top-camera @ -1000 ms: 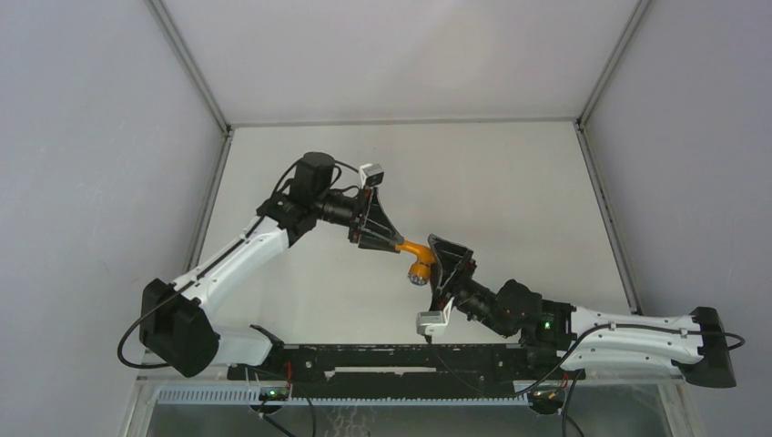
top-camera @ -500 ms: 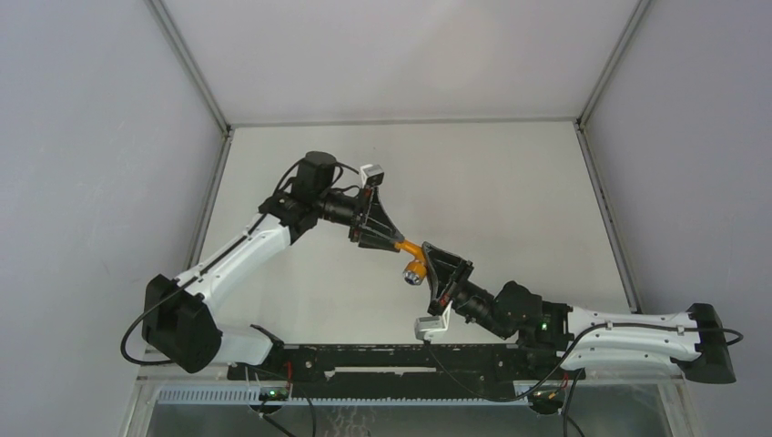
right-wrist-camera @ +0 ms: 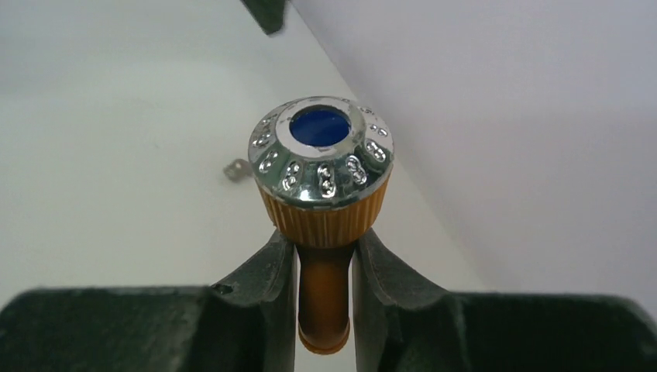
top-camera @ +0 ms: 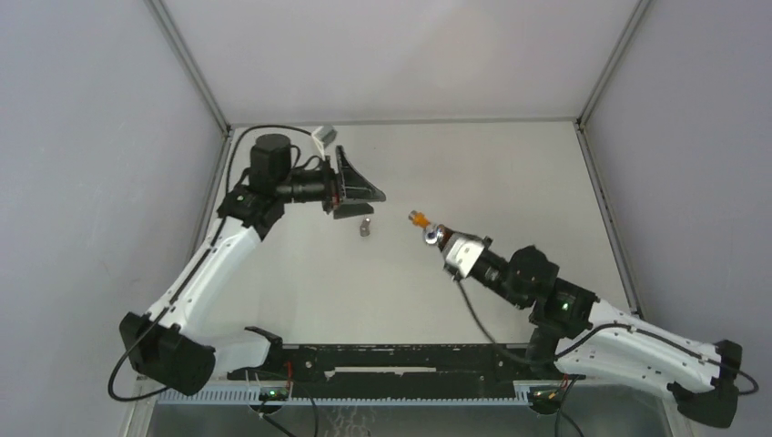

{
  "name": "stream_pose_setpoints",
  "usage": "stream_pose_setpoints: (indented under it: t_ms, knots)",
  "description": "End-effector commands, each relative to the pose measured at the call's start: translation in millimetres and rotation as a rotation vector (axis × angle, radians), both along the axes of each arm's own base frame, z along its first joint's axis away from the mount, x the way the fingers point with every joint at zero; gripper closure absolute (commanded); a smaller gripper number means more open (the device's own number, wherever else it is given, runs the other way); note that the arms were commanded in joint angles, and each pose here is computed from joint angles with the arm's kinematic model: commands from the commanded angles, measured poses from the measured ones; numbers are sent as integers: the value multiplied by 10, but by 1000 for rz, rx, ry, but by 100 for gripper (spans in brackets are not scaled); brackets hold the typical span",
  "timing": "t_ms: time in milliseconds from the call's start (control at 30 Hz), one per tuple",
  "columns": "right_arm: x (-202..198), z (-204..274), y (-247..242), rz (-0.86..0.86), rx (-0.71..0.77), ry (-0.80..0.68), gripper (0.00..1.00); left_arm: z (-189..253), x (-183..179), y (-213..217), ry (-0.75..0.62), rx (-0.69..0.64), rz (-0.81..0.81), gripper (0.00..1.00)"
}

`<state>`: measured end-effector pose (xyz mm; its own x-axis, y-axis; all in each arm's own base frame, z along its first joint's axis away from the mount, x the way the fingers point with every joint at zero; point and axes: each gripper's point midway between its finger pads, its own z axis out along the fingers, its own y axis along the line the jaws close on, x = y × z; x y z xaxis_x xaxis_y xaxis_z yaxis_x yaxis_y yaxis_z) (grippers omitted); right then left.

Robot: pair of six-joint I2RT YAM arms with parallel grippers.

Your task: Install the water faucets

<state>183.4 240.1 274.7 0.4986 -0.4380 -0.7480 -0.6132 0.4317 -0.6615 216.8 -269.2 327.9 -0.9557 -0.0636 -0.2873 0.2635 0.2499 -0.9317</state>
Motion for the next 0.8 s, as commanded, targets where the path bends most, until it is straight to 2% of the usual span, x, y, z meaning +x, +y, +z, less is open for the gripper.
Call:
stream_pose_setpoints:
  t_ms: [0, 67, 167, 267, 367, 433, 633, 767]
  knots:
    - [-16, 397, -39, -11, 447, 547, 100, 536, 308, 331, -425, 18, 323, 0]
    - [39, 507, -66, -24, 544, 700, 100, 606, 350, 354, -469, -26, 367, 0]
    - [69, 656, -70, 16, 649, 886, 100, 609, 297, 307, -523, -20, 314, 0]
    - [33, 690, -62, 106, 652, 1074, 100, 586, 186, 253, -618, 19, 238, 0]
    - [-5, 688, -67, 188, 655, 1224, 100, 514, 69, 199, -697, 114, 153, 0]
    - [-80, 694, -48, 244, 647, 1264, 100, 463, 23, 172, -728, 158, 115, 0]
    - [-292, 702, -6, 390, 581, 1352, 100, 535, -192, 15, -778, 87, -2, 3]
    - [-408, 705, 19, 461, 531, 1382, 100, 578, -268, -126, -823, 103, -44, 3]
